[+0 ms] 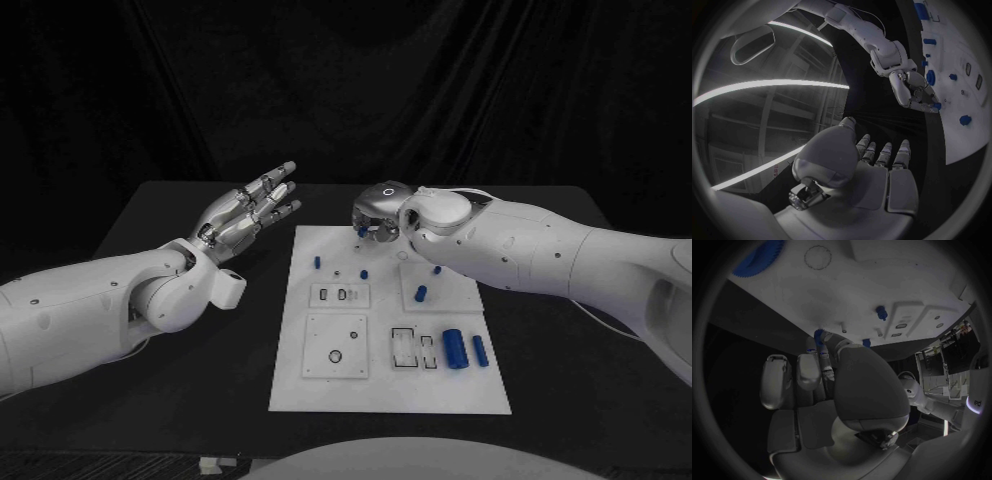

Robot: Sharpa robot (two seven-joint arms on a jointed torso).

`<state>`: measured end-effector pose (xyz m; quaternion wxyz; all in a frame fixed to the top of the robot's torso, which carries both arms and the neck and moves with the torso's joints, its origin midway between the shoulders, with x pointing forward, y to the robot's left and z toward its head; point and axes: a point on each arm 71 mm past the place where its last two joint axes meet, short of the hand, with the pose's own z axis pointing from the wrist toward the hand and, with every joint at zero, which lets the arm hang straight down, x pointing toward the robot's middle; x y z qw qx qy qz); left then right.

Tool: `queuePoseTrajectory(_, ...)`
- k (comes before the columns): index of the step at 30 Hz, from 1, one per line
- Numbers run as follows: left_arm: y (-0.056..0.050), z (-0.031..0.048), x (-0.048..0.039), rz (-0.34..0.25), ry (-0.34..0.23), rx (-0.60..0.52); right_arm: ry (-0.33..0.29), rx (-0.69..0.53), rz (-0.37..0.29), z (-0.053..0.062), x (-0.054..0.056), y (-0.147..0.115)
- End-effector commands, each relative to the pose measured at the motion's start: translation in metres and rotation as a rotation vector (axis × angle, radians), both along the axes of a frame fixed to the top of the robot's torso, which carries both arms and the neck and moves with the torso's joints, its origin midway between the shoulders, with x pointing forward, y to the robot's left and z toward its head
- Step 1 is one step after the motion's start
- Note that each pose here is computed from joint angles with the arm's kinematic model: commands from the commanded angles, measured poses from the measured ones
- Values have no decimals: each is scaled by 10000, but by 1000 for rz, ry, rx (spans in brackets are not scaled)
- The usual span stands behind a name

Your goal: Assemble the parts on the task board

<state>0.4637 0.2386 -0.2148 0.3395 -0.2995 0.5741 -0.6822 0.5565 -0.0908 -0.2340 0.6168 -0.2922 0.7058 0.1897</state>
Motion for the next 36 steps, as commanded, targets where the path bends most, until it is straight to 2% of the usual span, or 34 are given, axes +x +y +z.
queuePoseTrajectory(1,-17,14,-3,-11,-6,-13,11,-13,-9,-38,-11,-2)
queuePoseTrajectory(10,-16,14,-5,-11,-5,-13,14,-17,-11,-41,-9,22)
queuePoseTrajectory(18,-14,14,-6,-11,-4,-13,43,-51,-52,-75,9,-14)
queuePoseTrajectory(24,-16,13,-5,-12,-4,-13,39,-49,-61,-75,14,-35)
queuePoseTrajectory(30,-12,12,-3,-12,-3,-12,10,-21,-48,-49,6,-66)
queuePoseTrajectory(34,0,10,1,-9,-3,-11,-37,25,-29,4,-15,-140)
queuePoseTrajectory(36,5,8,5,-8,-3,-10,-71,56,-16,66,-34,-209)
